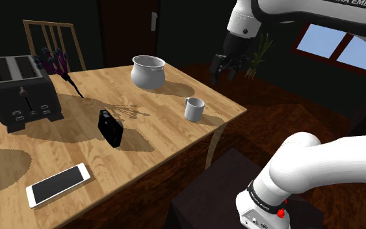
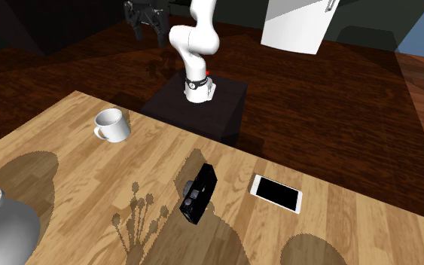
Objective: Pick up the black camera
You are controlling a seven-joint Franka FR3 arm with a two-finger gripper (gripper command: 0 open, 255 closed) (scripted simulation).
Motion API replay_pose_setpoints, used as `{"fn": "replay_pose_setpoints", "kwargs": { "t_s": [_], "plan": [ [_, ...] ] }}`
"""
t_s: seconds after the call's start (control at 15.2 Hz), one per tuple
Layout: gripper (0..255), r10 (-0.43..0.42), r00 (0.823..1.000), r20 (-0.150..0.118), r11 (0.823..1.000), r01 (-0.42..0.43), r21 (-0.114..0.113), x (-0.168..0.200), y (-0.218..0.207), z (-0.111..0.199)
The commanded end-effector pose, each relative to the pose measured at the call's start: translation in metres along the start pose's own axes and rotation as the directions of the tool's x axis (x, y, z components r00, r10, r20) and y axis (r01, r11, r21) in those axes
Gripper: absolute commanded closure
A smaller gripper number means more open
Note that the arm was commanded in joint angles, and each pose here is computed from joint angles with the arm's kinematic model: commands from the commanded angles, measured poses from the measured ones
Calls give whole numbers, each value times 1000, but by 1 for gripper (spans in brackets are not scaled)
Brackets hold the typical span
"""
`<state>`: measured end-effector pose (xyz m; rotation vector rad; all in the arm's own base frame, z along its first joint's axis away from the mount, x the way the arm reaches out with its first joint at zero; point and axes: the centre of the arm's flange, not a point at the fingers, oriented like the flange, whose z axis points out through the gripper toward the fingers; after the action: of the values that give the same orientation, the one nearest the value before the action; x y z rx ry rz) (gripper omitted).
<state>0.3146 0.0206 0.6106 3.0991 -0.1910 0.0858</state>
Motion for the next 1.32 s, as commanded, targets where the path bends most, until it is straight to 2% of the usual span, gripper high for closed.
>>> {"fn": "replay_pose_setpoints", "kwargs": {
  "t_s": [0.0,1.25],
  "plan": [
    [0,0,1000,0,1000,0,0,0,0,0],
    [0,-49,998,48,989,42,143,123,-154,139]
  ]
}}
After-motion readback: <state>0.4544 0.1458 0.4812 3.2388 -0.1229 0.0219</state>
